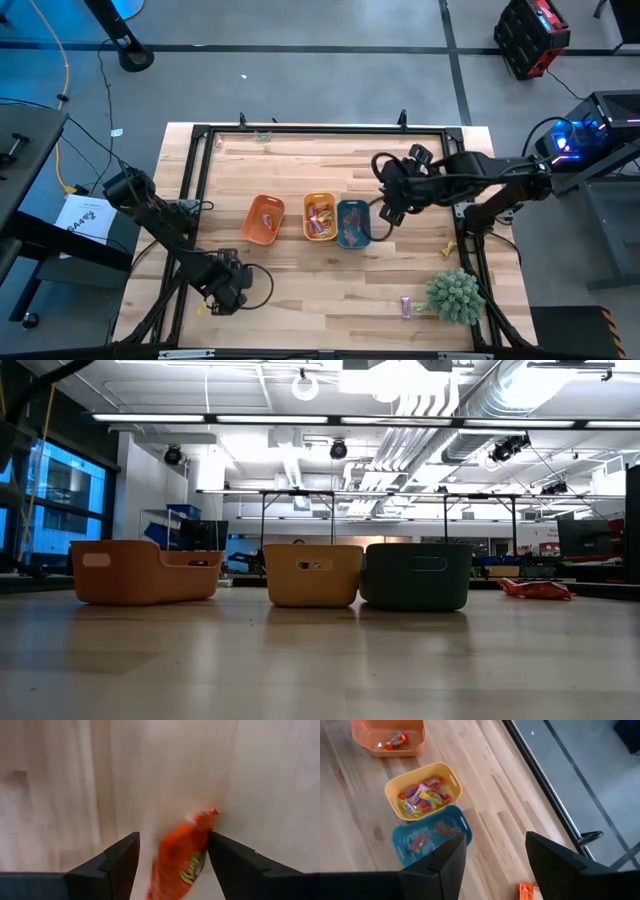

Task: Sort candy
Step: Put the orange chocolate into the orange bin

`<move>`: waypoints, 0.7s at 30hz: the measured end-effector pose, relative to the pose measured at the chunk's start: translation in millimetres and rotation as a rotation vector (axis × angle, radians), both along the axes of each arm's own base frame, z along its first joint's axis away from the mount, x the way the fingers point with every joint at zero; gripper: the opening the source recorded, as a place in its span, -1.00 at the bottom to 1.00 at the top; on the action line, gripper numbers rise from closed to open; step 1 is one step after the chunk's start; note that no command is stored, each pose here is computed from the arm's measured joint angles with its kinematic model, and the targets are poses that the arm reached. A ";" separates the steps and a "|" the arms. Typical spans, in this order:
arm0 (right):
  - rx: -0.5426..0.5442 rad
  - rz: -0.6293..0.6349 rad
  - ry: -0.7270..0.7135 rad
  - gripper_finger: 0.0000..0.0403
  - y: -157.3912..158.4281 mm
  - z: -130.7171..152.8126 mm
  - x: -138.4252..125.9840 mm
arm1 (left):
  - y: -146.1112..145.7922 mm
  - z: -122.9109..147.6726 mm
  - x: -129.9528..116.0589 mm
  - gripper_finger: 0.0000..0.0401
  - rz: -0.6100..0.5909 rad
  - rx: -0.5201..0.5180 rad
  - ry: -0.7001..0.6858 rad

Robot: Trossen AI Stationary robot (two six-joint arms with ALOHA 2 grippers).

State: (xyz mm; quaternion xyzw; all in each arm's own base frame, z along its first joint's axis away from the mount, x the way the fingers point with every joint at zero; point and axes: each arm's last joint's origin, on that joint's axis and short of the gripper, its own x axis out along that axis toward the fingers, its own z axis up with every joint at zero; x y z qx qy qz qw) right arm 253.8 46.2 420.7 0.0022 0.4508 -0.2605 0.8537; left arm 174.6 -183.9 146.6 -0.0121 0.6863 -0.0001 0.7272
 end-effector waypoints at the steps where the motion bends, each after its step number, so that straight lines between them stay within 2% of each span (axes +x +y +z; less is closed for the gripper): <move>1: -0.004 0.000 0.002 -0.01 1.9 -0.2 -1.0 | 0.1 -1.6 0.7 0.11 0.004 -0.014 -0.006; 6: -0.005 -0.010 0.009 -0.01 7.9 -1.1 -4.8 | -7.1 -1.5 7.2 0.11 -0.030 -0.097 -0.072; 10: -0.022 -0.022 0.010 -0.01 10.0 -1.4 -6.9 | -8.0 -2.8 9.4 0.02 -0.026 -0.085 -0.103; 13: -0.032 -0.022 0.006 -0.01 11.2 -1.2 -7.2 | -6.9 -6.9 10.5 -0.20 -0.004 -0.065 -0.092; 18: -0.033 -0.040 0.009 -0.01 10.8 -1.5 -8.6 | -5.5 -6.9 9.9 -0.82 0.016 -0.057 -0.078; 19: -0.033 -0.043 0.011 -0.01 10.8 -1.7 -8.8 | -5.1 -4.8 9.2 -0.90 0.016 -0.066 -0.071; 21: -0.031 -0.048 0.010 -0.01 10.7 -1.8 -9.0 | -2.1 3.8 8.9 -0.93 0.025 -0.071 -0.071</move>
